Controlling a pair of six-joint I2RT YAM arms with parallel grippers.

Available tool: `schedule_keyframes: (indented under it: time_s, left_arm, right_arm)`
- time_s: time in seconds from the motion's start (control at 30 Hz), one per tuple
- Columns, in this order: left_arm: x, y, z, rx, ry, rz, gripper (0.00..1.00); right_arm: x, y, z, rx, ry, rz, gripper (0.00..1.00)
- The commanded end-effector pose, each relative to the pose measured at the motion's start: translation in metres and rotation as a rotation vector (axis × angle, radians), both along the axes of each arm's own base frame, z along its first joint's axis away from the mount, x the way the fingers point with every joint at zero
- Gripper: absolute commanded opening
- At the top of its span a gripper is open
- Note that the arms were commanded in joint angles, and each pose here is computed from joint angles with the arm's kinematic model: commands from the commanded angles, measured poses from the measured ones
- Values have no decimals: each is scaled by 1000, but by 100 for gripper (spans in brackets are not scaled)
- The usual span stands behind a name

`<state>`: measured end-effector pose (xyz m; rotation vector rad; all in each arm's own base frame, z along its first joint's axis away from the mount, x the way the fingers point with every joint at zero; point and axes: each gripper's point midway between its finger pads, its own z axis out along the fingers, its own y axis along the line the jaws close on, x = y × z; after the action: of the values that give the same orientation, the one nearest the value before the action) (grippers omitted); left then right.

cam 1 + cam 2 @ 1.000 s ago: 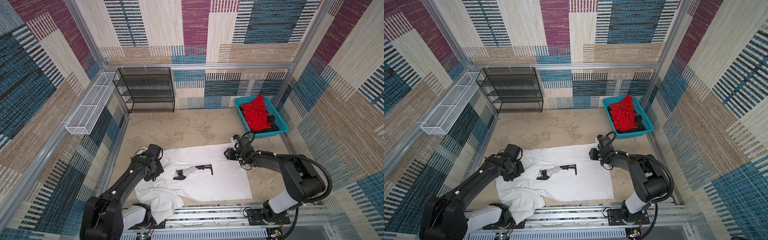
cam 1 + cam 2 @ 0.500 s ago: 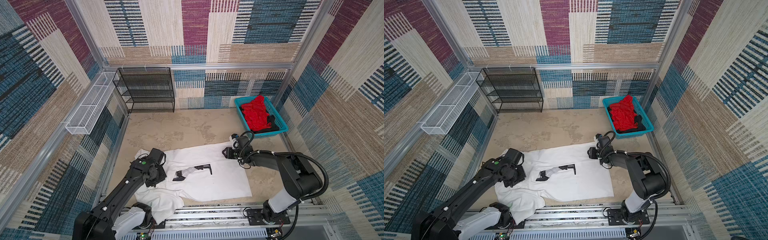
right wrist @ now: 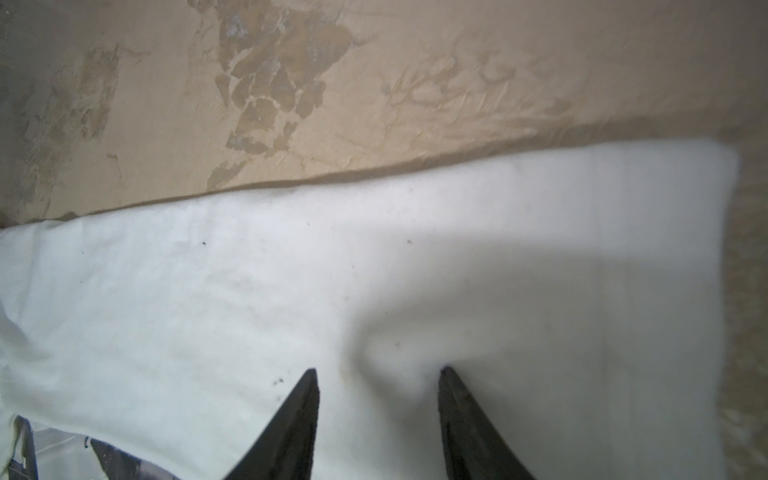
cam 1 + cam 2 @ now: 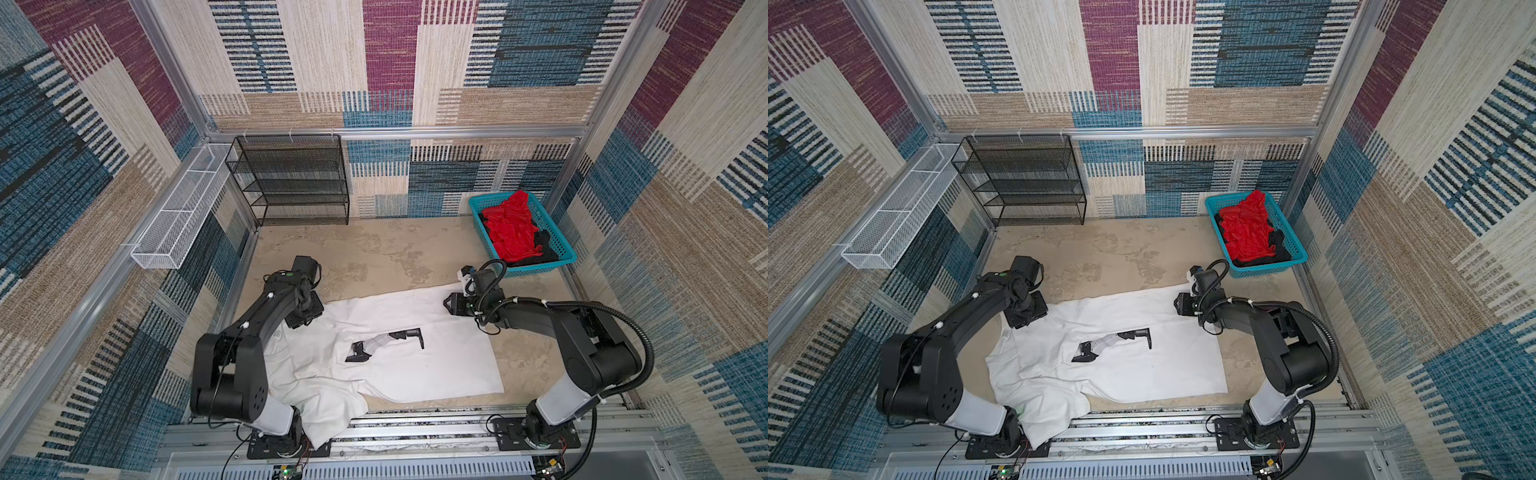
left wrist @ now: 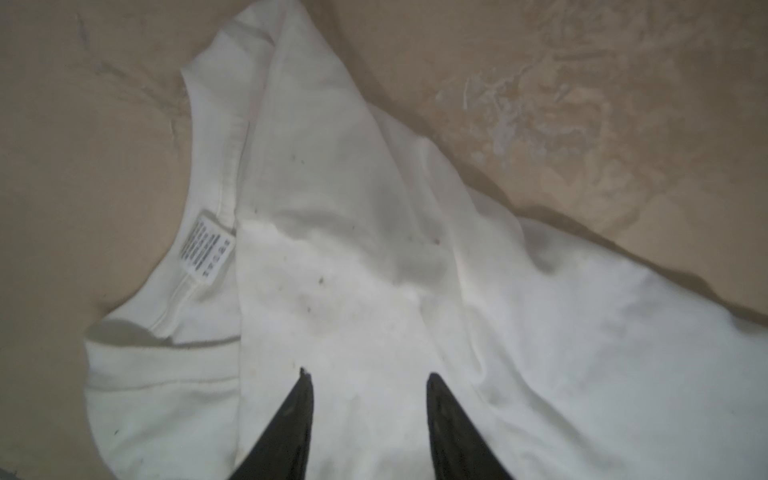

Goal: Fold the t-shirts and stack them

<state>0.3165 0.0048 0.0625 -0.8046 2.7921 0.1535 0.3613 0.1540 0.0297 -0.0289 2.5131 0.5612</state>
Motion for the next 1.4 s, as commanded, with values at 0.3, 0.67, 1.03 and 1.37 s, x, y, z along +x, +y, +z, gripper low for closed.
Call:
schedule_keyframes:
  time_s: [0.3, 0.67, 1.03, 1.37]
  left_arm:
    - [64, 24, -52, -40, 27, 24, 47]
    - [172, 35, -33, -30, -25, -27, 48]
    - [82, -61, 28, 71, -90, -446, 40]
    - [54, -103, 0, 147, 15, -582, 34]
  right_arm:
    - [3, -11, -32, -40, 149, -15, 50]
    - [84, 9, -14, -29, 57, 17, 47]
    - [59, -2, 53, -32, -55, 4, 50]
    - [-27, -2, 46, 59, 19, 28, 54]
